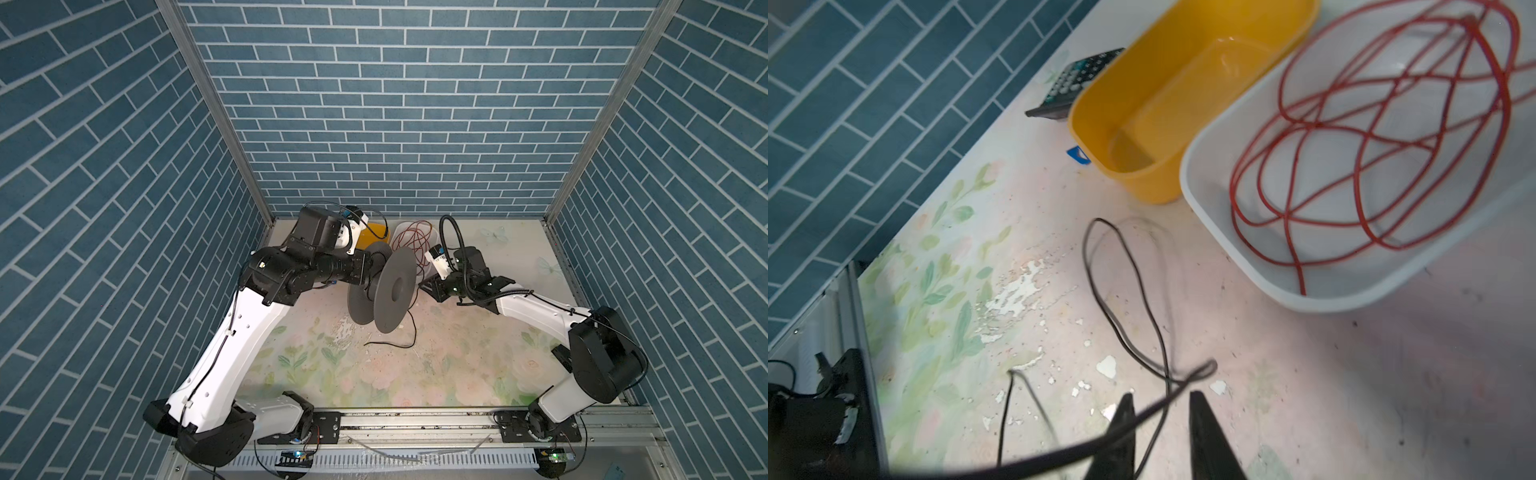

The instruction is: Wrap the cables

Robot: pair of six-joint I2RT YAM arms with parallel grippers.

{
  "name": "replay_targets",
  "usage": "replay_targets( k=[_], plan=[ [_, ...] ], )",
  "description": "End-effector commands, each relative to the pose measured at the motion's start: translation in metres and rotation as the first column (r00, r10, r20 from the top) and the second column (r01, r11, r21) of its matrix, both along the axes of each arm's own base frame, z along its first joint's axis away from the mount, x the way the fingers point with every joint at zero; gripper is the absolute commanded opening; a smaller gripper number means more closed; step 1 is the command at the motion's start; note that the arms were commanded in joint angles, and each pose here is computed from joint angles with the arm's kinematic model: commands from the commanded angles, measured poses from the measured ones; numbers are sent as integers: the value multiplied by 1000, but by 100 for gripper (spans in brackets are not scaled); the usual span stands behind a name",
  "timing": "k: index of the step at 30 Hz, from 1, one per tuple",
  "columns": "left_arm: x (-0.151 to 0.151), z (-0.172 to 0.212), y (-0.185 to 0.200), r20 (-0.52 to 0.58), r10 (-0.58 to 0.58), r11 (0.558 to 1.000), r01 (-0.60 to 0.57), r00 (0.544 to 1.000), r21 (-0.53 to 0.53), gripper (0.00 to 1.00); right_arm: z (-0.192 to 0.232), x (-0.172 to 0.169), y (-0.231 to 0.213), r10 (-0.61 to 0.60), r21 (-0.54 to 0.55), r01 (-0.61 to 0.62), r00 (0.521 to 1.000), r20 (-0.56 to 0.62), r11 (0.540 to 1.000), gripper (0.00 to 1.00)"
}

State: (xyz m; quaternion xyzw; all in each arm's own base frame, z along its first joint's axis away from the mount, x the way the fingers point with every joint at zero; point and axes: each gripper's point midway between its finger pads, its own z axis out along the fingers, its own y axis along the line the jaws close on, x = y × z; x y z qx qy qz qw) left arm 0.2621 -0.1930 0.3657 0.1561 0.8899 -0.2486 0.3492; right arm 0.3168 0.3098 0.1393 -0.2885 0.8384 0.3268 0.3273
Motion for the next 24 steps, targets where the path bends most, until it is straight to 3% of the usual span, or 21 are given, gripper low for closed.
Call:
replay_targets(
  k=[1,5,9,18,24],
  plan=[
    [1,33,-9,72,-10,993,18,997,-114,0,28,2,-1,-48,105,38,994,93,994,32],
    [3,41,-12,87,-7,989,20,996,-149,0,26,-5,-5,-66,162,47,991,114,986,51],
    [3,49,-12,107,5,984,14,994,-175,0,23,-13,-8,-80,227,51,990,118,973,63],
    [8,59,-15,123,14,977,13,992,-215,0,25,-17,2,-79,373,11,983,167,928,64],
    [8,58,-14,121,19,975,9,993,-221,0,26,-10,10,-90,391,2,974,207,920,62]
  ],
)
